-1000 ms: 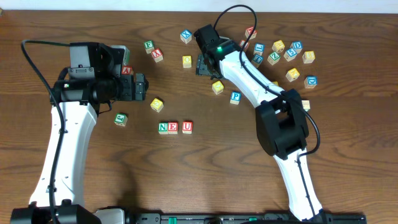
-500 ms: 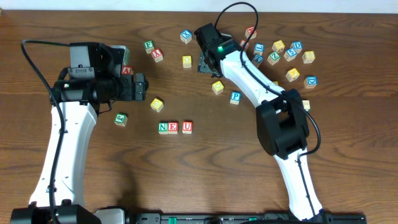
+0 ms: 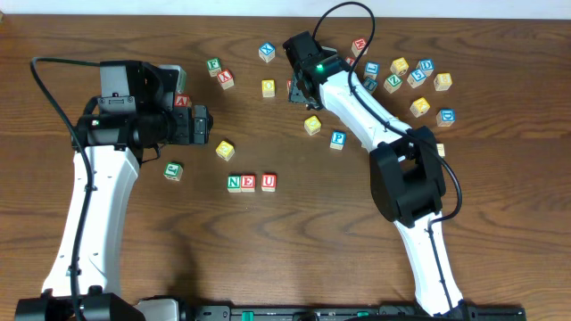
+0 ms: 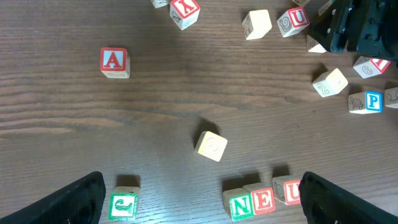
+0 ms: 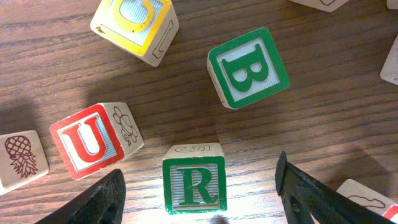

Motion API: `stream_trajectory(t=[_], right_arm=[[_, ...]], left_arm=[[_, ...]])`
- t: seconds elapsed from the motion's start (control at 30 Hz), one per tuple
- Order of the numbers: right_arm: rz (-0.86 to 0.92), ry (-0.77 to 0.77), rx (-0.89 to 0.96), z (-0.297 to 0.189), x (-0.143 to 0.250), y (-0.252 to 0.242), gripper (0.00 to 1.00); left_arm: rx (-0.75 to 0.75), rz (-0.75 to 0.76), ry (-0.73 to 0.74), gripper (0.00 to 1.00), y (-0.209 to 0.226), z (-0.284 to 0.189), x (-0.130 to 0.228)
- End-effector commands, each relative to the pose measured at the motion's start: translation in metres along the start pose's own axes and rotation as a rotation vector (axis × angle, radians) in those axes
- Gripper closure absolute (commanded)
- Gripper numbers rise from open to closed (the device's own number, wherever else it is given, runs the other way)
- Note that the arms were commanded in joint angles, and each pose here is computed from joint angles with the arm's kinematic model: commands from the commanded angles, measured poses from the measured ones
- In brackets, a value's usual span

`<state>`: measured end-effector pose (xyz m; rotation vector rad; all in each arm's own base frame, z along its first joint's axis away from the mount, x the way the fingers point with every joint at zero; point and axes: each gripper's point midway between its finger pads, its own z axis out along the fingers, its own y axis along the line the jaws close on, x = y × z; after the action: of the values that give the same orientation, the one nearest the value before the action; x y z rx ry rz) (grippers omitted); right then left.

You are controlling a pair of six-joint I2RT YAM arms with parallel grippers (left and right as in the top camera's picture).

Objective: Spell out NEURIPS
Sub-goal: 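Lower the right gripper and close it on the green R block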

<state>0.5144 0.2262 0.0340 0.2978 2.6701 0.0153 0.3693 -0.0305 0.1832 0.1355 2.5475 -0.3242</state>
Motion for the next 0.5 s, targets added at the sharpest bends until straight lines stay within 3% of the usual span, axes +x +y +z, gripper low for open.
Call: stream_trajectory(t=[0.0,0.47], right_arm=[[-0.004,-0.01,0.024,0.0049,-0.002,-0.0038,0.27],[-0.005,-0.019,0.04,0.0097,-0.0024,-0.006,0.29]], left_arm=[[0.012,0.025,-0.023,0.02,-0.0025,-0.0048,-0.0087],[0.012,0.025,-0.023,0.02,-0.0025,-0.0048,-0.0086]])
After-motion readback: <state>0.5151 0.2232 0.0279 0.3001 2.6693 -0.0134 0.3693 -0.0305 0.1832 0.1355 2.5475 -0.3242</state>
